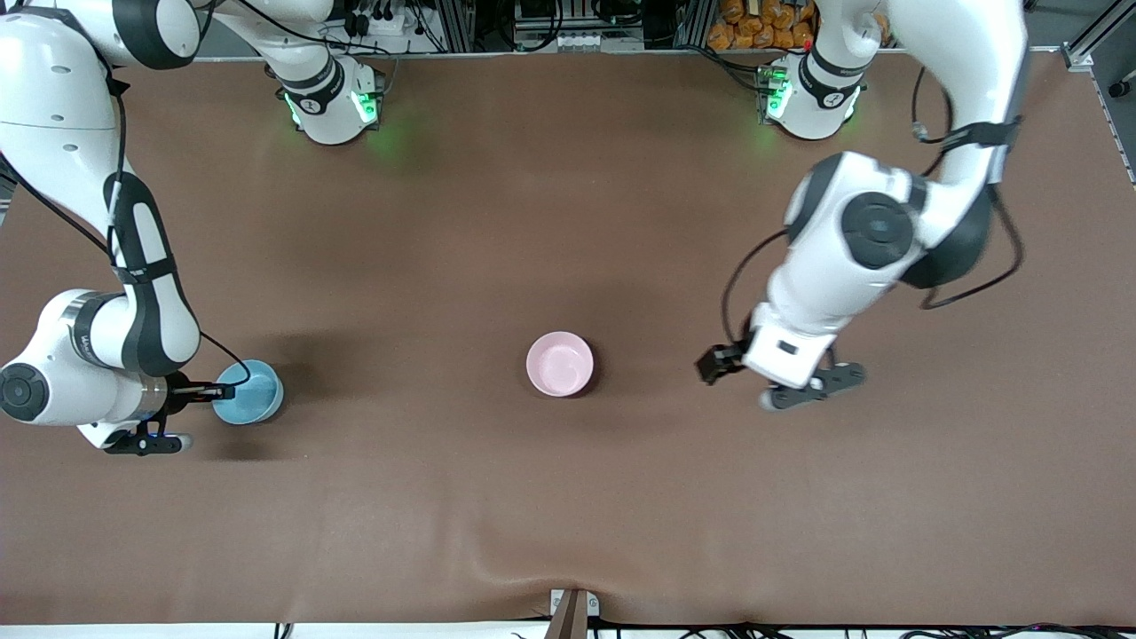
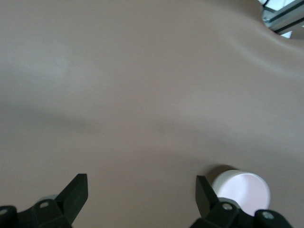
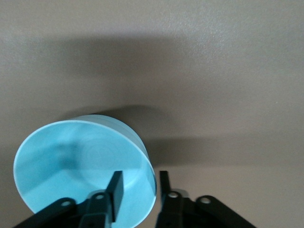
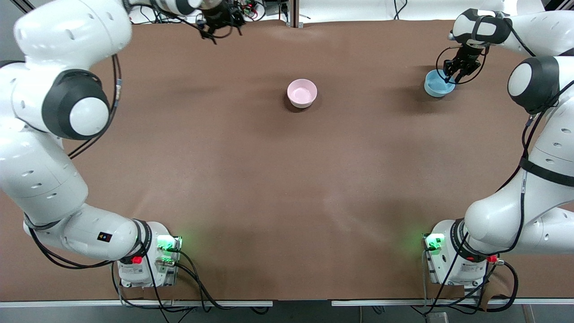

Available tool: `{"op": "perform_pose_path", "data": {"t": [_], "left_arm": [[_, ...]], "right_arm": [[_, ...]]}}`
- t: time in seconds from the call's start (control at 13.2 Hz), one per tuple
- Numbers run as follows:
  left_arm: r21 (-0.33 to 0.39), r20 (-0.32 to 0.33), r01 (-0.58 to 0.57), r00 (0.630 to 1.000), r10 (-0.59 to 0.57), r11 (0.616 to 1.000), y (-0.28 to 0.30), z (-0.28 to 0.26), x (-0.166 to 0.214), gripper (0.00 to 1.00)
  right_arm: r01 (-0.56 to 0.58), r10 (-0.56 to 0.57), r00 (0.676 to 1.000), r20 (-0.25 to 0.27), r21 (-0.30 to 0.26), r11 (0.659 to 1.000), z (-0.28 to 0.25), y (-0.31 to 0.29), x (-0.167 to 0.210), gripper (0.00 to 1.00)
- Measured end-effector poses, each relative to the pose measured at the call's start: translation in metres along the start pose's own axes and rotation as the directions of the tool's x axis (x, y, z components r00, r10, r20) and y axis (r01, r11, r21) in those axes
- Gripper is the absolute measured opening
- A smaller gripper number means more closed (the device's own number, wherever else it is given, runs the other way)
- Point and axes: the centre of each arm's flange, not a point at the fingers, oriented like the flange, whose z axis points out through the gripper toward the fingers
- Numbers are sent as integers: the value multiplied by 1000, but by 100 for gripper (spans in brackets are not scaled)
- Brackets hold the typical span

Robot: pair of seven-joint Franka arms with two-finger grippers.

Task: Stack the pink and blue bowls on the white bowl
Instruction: 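Grasp the blue bowl rim with the right gripper while the left gripper withdraws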

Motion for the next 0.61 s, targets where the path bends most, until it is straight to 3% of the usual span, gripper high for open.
{"op": "perform_pose_path", "data": {"t": [0.08, 0.23, 0.38, 0.61], "left_arm": [[11, 7, -30, 1000, 30, 999, -17, -8, 8, 100], [28, 20, -86, 996, 85, 996, -50, -21, 24, 100], [45, 44, -137, 990, 135, 990, -82, -36, 35, 100], [70, 83, -161, 984, 155, 984, -111, -77, 30, 100]], "right_arm": [[0, 0, 1000, -2, 0, 1000, 3, 0, -1, 22], [0, 0, 1000, -2, -1, 1000, 8, 0, -2, 17], [2, -2, 1000, -5, 4, 1000, 6, -2, -2, 3], [5, -5, 1000, -5, 4, 1000, 4, -3, -1, 3]]}}
